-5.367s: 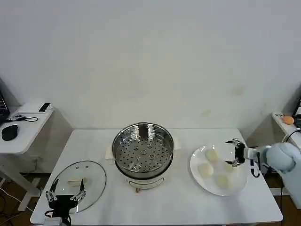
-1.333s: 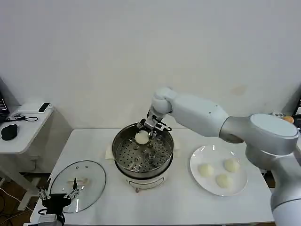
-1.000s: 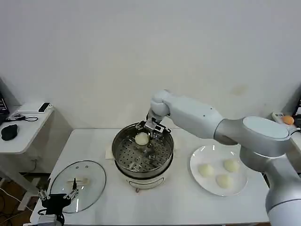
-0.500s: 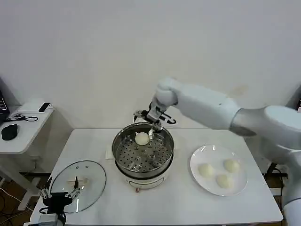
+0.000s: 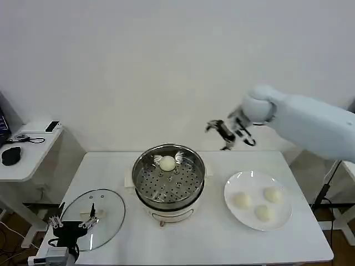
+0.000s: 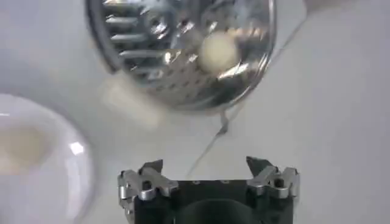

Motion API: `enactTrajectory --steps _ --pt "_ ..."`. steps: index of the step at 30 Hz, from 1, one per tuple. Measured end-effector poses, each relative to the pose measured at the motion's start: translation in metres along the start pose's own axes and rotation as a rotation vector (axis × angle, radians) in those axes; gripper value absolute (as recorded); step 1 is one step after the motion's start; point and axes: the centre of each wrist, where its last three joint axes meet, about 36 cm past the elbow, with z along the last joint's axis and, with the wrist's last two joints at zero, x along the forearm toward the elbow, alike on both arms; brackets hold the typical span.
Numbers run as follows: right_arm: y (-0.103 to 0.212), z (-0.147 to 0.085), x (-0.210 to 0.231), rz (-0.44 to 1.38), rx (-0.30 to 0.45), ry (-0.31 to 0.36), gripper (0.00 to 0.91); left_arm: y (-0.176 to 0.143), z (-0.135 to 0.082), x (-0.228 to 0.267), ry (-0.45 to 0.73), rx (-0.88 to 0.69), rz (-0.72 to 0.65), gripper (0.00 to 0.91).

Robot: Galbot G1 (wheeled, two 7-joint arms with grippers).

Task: Take steamed baozi put them in steamer then cover it.

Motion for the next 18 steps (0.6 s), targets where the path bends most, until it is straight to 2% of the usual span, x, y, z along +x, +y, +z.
enactTrajectory --steps 7,18 --pt "0.081 0.023 -0.009 -0.067 -0.168 0.022 0.907 0.010 -0.005 -0.006 -0.009 -0.016 0.001 0.907" --pt "0.156 0.027 -0.053 -0.159 -0.355 0.015 0.907 0.017 0.000 -0.008 0.009 -0.035 -0.010 0.907"
